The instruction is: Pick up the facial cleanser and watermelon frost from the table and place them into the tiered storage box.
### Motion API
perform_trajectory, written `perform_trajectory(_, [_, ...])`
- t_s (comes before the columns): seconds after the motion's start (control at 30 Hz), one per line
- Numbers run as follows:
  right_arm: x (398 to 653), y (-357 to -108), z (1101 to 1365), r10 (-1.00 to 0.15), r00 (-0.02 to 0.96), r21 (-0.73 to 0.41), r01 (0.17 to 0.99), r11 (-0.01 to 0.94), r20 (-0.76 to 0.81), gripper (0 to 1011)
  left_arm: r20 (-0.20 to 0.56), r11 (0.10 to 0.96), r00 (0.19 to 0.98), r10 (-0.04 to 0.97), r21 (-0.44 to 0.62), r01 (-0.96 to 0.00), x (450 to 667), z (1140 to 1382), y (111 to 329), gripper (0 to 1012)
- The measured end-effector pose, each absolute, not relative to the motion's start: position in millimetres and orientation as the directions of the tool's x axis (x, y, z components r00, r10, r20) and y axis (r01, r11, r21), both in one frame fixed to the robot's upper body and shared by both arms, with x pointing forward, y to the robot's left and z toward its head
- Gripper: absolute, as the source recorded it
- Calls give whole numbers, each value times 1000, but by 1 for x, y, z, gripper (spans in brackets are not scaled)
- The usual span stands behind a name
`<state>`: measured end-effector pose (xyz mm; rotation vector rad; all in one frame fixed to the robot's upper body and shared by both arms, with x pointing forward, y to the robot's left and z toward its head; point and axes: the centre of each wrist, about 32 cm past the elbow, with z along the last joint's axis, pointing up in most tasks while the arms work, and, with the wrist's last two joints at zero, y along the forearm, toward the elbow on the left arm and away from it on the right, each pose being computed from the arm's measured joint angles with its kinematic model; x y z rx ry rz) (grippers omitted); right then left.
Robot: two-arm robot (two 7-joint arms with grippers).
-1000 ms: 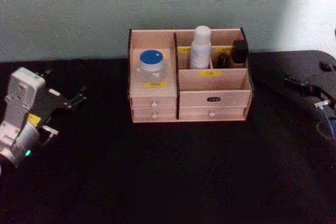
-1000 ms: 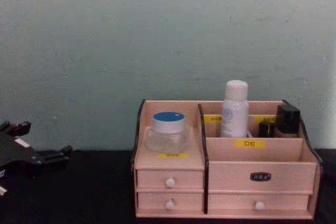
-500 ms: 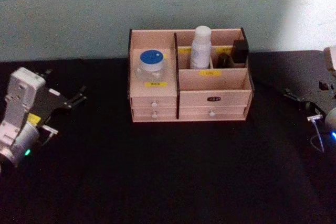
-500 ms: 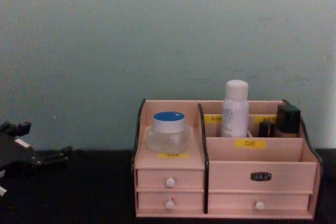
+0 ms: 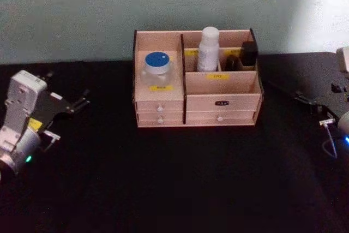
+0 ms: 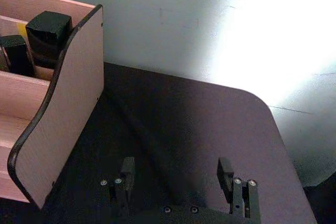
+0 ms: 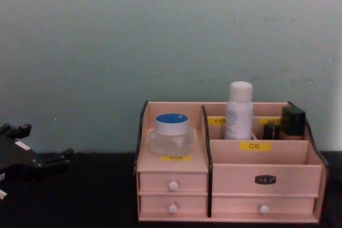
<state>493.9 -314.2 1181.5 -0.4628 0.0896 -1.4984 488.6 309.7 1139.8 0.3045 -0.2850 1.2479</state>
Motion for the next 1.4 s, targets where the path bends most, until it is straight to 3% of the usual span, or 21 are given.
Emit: perform_trajectory(1.4, [494, -314, 1182, -971, 88, -348, 937, 5, 223, 1002, 374, 287, 292, 880, 70, -955, 489, 1140, 310, 1001])
